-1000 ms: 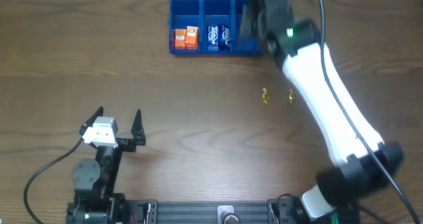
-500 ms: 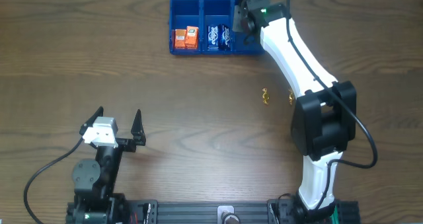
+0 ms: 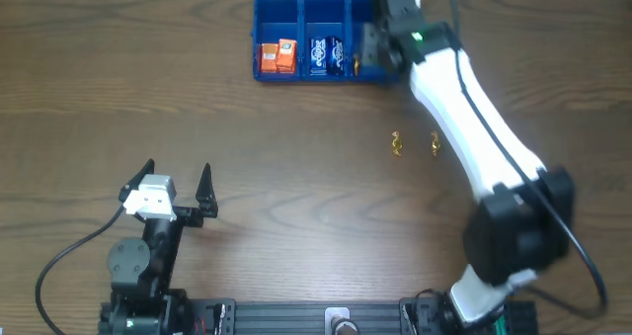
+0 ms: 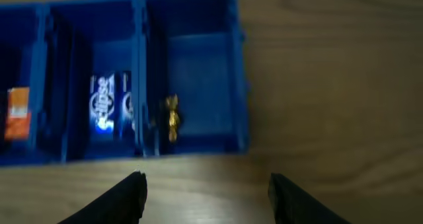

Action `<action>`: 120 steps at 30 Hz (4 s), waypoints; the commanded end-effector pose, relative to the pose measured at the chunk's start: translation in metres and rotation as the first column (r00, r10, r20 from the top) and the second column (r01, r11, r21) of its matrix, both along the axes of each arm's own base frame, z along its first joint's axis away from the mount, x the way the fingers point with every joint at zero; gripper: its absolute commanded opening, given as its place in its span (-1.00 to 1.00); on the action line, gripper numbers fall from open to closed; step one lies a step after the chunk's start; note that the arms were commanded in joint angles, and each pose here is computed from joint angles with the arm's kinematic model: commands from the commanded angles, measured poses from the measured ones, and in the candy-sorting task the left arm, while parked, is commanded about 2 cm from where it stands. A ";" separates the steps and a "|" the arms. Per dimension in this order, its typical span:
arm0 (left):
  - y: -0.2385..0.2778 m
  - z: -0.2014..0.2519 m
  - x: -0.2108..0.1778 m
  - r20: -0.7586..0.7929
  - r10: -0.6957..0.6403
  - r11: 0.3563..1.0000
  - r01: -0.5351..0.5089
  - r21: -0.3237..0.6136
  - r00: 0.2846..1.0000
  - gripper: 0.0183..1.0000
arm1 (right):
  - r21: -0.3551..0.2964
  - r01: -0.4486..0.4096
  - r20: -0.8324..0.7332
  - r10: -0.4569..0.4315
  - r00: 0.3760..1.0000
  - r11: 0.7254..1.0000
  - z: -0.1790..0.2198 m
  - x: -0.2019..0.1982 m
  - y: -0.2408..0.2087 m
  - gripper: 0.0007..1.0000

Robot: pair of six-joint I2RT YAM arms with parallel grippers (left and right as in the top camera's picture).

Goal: Sort Candies Into Trays

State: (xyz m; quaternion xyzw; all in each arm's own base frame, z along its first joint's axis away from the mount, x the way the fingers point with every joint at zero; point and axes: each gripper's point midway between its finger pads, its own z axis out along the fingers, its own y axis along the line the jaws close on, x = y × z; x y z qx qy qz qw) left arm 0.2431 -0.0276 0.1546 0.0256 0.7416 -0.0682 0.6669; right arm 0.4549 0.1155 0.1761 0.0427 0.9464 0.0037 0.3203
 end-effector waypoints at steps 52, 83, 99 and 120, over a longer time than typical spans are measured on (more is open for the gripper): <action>-0.002 -0.016 -0.001 -0.047 -0.016 1.000 0.016 0.008 0.999 0.99 | 0.047 -0.070 0.073 0.067 0.995 0.996 0.017 -0.054 0.021 -0.74; -0.002 -0.016 -0.001 -0.047 -0.016 1.000 0.016 0.008 0.999 1.00 | -0.012 0.023 0.082 -0.022 0.996 1.000 0.010 0.071 0.012 0.11; -0.002 -0.016 -0.001 -0.047 -0.016 1.000 0.016 0.008 0.999 0.99 | -0.060 0.196 -0.096 -0.201 0.975 0.979 -0.063 -0.109 -0.088 0.21; -0.002 -0.016 -0.001 -0.047 -0.016 1.000 0.016 0.008 0.999 1.00 | -0.043 0.258 -0.335 -0.257 0.906 0.965 -0.175 -0.121 -0.113 0.08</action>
